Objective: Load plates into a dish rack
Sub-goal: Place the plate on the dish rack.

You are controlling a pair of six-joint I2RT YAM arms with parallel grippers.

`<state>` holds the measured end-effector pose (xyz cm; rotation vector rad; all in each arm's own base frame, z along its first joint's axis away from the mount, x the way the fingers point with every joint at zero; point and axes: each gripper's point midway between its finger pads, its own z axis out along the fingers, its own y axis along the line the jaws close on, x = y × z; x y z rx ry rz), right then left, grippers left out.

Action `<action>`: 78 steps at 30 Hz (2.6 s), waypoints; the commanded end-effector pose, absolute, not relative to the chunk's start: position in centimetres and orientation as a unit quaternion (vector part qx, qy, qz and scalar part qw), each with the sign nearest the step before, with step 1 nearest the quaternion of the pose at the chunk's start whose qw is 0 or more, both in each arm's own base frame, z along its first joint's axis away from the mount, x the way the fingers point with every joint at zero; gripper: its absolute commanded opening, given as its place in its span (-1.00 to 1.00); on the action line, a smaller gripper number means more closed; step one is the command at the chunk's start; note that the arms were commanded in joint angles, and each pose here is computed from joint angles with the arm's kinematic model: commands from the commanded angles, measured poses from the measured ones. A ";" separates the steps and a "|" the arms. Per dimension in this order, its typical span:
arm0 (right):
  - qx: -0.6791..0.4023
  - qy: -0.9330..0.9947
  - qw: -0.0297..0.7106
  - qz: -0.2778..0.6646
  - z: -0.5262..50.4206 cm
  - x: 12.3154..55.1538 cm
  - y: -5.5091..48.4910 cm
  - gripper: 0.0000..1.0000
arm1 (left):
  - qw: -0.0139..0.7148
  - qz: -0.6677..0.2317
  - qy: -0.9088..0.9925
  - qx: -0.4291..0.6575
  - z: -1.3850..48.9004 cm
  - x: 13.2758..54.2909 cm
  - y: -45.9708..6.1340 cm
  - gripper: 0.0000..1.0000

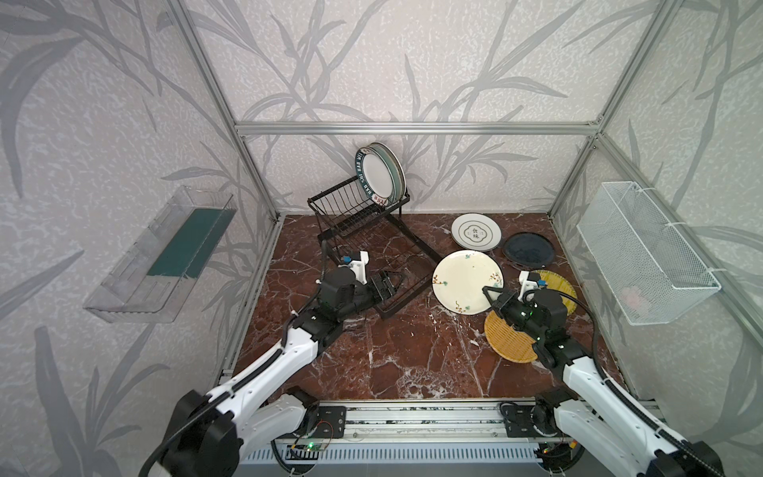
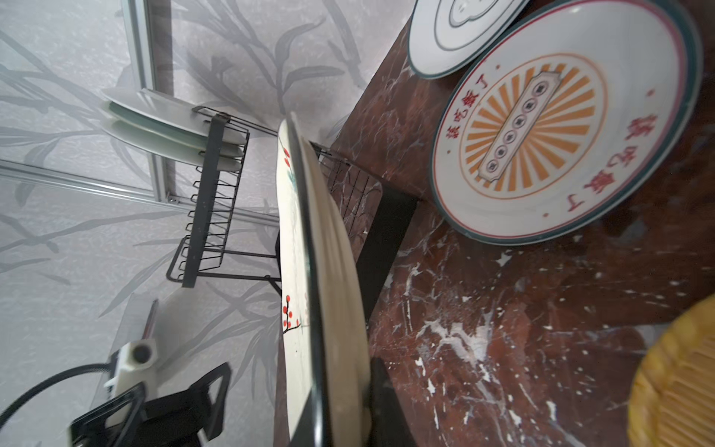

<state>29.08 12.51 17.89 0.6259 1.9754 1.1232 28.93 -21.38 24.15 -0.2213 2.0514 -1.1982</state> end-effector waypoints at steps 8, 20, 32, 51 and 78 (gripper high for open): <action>0.130 0.716 0.552 0.407 32.3 31.9 13.8 -1.00 | 0.516 -0.234 0.824 0.014 28.1 25.4 -12.5 0.99; -0.035 0.621 0.703 0.345 48.3 34.0 21.6 -1.00 | 0.524 -0.139 0.840 0.034 27.8 23.7 -9.1 0.99; -0.084 0.568 0.775 0.263 54.4 39.5 29.8 -1.00 | 0.517 -0.155 0.841 0.035 26.6 23.3 -9.4 0.99; -0.148 0.556 0.802 0.160 52.2 48.0 38.9 -1.00 | 0.519 -0.224 0.823 0.053 27.2 23.1 -11.3 0.99; -0.150 0.580 0.796 0.085 47.3 53.5 40.2 -1.00 | 0.515 -0.233 0.823 0.053 27.0 23.2 -11.5 0.99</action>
